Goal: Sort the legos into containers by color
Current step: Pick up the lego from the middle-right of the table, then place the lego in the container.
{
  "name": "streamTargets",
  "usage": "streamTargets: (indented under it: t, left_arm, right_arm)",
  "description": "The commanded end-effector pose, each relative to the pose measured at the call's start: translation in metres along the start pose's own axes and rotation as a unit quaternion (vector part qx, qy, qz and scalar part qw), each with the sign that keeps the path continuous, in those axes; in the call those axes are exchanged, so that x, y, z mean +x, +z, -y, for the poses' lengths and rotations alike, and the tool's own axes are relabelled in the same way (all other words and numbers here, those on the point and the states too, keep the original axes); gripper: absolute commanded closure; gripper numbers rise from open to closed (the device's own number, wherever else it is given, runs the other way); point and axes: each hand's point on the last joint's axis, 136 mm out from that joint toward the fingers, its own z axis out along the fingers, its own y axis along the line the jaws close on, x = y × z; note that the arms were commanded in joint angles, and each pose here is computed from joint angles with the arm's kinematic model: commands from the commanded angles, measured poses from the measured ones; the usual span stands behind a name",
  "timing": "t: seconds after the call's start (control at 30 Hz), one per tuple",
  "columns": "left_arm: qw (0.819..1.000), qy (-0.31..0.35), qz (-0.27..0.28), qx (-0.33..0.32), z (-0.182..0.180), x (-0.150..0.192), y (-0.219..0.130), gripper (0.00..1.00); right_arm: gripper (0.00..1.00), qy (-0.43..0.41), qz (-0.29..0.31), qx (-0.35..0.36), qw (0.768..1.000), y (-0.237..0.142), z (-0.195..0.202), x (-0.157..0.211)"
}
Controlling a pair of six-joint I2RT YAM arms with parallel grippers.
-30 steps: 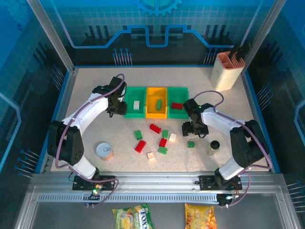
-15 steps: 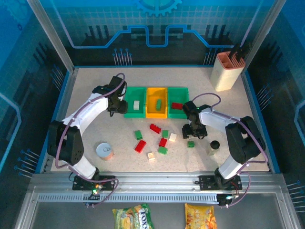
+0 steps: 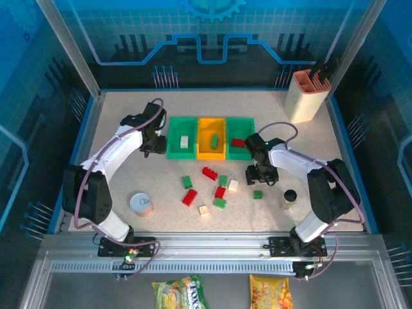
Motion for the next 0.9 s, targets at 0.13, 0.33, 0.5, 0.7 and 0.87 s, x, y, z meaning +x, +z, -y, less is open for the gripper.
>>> streamTargets:
  t: [0.13, 0.33, 0.5, 0.7, 0.87]
  left_arm:
    - [0.999, -0.048, 0.015, 0.008, -0.028, 0.013, -0.013, 0.54]
    - [0.998, -0.052, 0.032, 0.017, -0.026, 0.01, -0.01, 0.54]
    - [0.998, -0.049, 0.042, 0.021, -0.026, 0.007, -0.006, 0.56]
    - [0.997, -0.06, 0.046, 0.033, -0.025, 0.006, -0.003, 0.56]
    - [0.996, -0.062, 0.052, 0.027, -0.029, 0.003, -0.005, 0.56]
  right_arm:
    - [0.33, -0.028, 0.051, -0.01, 0.998, -0.055, -0.023, -0.024]
    - [0.33, -0.084, 0.084, -0.034, 0.992, -0.084, -0.064, -0.054]
    - [0.33, -0.23, 0.119, -0.055, 0.964, -0.099, -0.116, -0.079]
    - [0.33, -0.41, 0.144, -0.072, 0.898, -0.106, -0.173, -0.096]
    - [0.33, -0.536, 0.176, -0.087, 0.821, -0.104, -0.216, -0.098]
